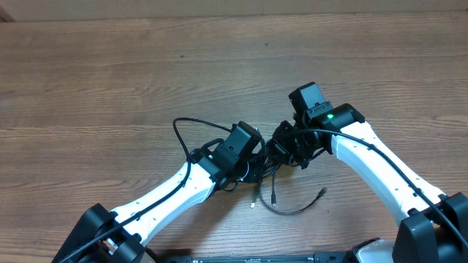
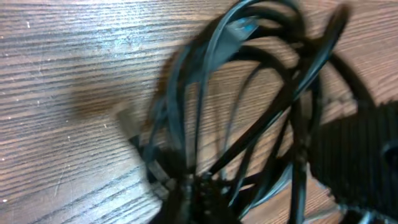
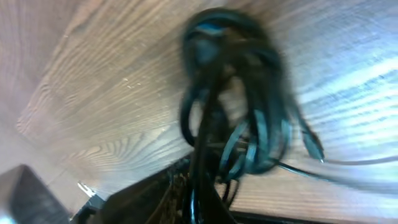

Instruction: Untangle cables

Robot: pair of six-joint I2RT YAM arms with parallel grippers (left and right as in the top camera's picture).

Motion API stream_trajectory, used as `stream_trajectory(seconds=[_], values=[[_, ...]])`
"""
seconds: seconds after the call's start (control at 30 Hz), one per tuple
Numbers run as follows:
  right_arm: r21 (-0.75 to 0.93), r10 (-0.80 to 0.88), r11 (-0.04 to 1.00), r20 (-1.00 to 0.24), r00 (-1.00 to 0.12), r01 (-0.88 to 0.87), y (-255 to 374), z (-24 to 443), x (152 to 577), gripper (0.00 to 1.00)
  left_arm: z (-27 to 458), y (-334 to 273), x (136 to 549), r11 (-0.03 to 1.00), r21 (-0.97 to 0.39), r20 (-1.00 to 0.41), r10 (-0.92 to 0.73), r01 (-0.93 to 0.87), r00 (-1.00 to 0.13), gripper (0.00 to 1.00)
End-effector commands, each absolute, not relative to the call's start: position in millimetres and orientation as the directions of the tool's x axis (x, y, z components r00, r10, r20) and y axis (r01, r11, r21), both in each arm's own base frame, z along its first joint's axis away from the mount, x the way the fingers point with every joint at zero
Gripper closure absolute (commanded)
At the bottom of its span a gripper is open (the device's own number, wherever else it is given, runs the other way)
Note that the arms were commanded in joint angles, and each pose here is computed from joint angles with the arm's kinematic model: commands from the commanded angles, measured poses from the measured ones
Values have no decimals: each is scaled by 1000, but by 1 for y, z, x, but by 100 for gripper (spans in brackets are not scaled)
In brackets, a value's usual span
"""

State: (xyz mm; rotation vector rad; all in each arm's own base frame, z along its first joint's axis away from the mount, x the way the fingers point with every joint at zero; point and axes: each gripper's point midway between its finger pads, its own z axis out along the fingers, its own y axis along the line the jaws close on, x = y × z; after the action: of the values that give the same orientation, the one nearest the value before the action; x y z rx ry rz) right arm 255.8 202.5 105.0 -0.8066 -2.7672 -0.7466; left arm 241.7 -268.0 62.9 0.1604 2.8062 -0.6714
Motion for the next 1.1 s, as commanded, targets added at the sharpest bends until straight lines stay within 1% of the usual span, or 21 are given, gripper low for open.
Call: stream_trajectory(seconds=[0.0, 0.17, 0.23, 0.4, 0.47, 0.5, 0.53, 0.57, 0.67, 0.7, 0.73, 0.77, 0.8, 0.83, 0.9, 0.93, 1.07], values=[[403, 470, 742, 257, -845, 535, 196, 111, 255, 96, 60, -256, 255, 907, -411, -271, -29, 88, -962, 96], [386, 412, 787, 251, -876, 481, 191, 109, 245, 96, 63, -223, 284, 892, -442, -236, -219, -96, -947, 96], [352, 427, 798, 243, -871, 489, 184, 106, 243, 96, 66, -208, 295, 876, -460, -226, -273, -144, -935, 96], [151, 519, 831, 137, -843, 536, 143, 93, 238, 96, 74, -170, 314, 818, -519, -165, -380, -247, -910, 96], [100, 537, 832, 103, -838, 545, 132, 91, 237, 96, 77, -163, 316, 800, -552, -146, -371, -236, -917, 96], [94, 537, 833, 94, -838, 545, 130, 90, 237, 91, 79, -162, 317, 788, -575, -137, -357, -219, -924, 96], [94, 529, 839, 92, -844, 536, 130, 90, 238, 83, 82, -163, 316, 774, -601, -127, -339, -199, -932, 92], [95, 519, 845, 90, -850, 526, 130, 90, 238, 69, 84, -164, 315, 764, -619, -122, -323, -182, -939, 78], [90, 482, 868, 84, -872, 488, 128, 90, 237, 33, 85, -164, 311, 755, -630, -99, -310, -182, -945, 45], [76, 483, 869, 83, -871, 489, 126, 90, 235, 24, 83, -163, 309, 758, -625, -93, -311, -188, -946, 36], [61, 485, 870, 79, -871, 490, 123, 89, 234, 17, 82, -162, 308, 761, -619, -87, -312, -194, -946, 29], [43, 489, 869, 75, -869, 493, 120, 89, 232, 12, 81, -162, 306, 762, -616, -81, -311, -198, -947, 26], [22, 498, 866, 71, -864, 500, 116, 88, 230, 8, 81, -162, 305, 763, -614, -76, -310, -200, -948, 25], [0, 522, 852, 69, -850, 523, 112, 85, 227, 7, 80, -162, 304, 764, -612, -72, -309, -203, -948, 24], [-18, 562, 827, 75, -824, 563, 109, 77, 222, 8, 80, -161, 302, 765, -609, -65, -309, -207, -949, 25], [-16, 570, 821, 76, -818, 570, 109, 73, 221, 11, 79, -161, 302, 766, -608, -62, -309, -209, -949, 25], [28, 580, 810, 106, -807, 586, 116, 47, 216, 29, 78, -161, 299, 767, -604, -53, -309, -216, -950, 25]])
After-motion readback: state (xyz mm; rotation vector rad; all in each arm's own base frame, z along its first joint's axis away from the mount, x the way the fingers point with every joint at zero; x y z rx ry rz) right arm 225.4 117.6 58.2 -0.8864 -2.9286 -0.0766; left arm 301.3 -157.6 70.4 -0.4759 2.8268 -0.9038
